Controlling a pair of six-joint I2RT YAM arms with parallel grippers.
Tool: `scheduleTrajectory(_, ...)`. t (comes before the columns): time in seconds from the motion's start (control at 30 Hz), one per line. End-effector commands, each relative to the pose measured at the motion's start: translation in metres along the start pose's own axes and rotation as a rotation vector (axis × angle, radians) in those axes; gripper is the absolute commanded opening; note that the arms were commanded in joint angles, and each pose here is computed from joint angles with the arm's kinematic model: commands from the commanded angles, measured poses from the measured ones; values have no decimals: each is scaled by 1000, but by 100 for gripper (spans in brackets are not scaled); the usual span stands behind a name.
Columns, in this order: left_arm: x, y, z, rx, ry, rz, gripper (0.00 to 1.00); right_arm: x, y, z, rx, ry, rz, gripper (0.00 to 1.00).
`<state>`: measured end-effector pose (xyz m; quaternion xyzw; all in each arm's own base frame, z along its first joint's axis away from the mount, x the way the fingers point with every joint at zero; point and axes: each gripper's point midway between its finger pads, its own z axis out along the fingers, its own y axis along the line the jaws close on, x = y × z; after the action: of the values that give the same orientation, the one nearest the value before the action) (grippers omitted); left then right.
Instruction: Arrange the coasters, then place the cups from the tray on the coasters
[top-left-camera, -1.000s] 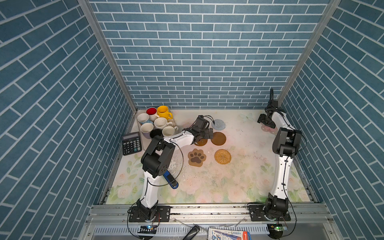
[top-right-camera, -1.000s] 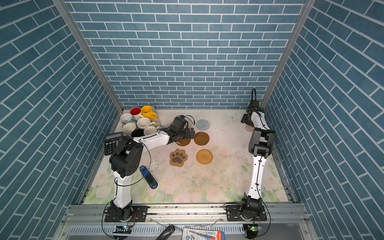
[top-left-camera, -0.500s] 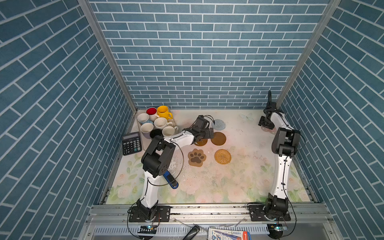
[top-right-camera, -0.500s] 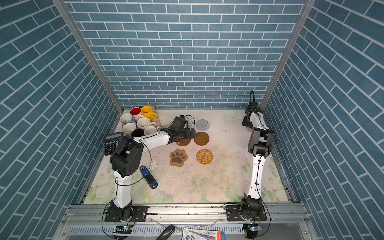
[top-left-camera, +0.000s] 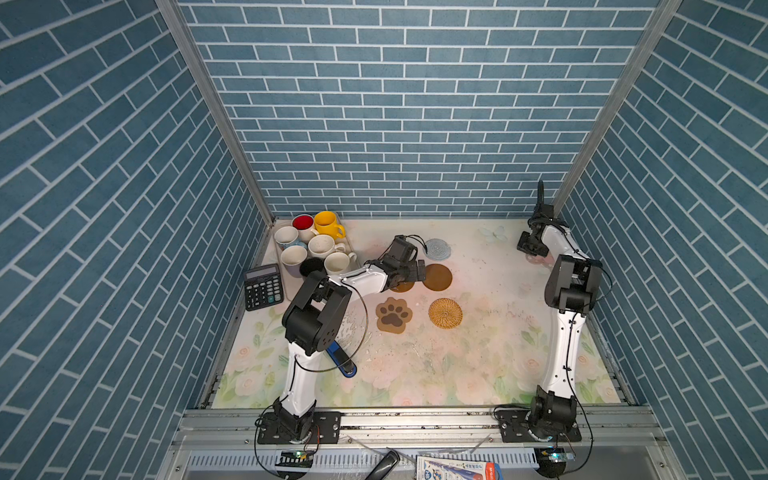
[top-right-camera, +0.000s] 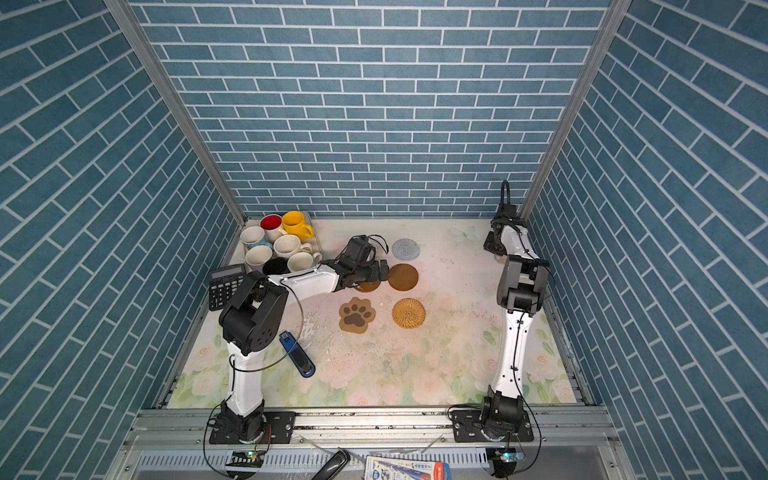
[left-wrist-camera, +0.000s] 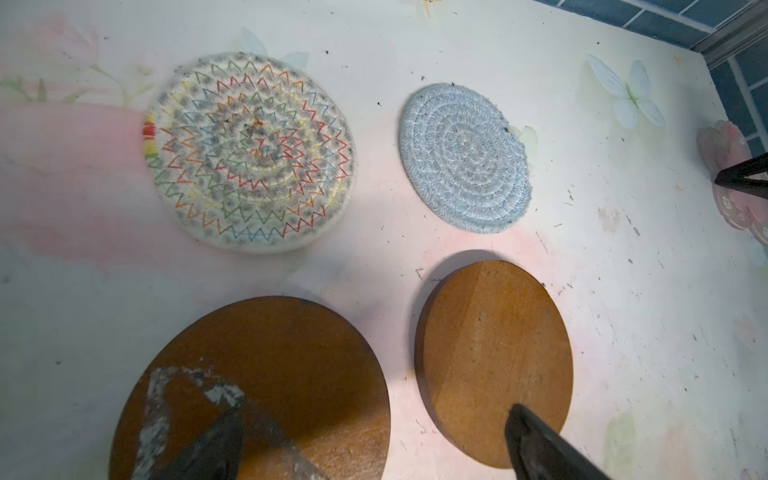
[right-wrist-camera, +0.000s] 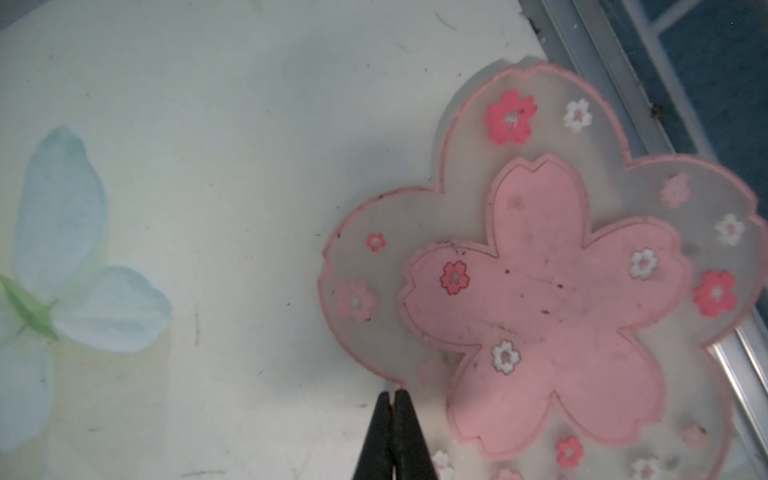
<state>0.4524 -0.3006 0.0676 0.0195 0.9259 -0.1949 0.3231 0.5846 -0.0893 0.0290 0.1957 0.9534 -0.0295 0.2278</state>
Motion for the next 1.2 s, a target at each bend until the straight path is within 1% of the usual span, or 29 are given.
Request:
scheduleTrajectory(0.0,-9,-1,-12,11,-25,-7,99,36,-16,14,37,122,-6,0)
scheduleTrajectory(0.23,-9,-1,-14,8,-27,-11,99,41,-6,9,-25,135,13,0)
scheduleTrajectory(0.5,-10,-1,-20,15,-36,-19,99,50,2,-8,-77,133,14,0)
scheduleTrajectory(0.73,-7,0,-29,24,-45,-32,99,66,9,-23,-102,158,4,0)
scheduleTrajectory(1.07,-1,5,-48,31,-61,-43,99,94,31,-49,-142,169,-38,0)
scheduleTrajectory(1.17,1,6,-56,34,-65,-48,99,102,38,-63,-157,164,-47,0)
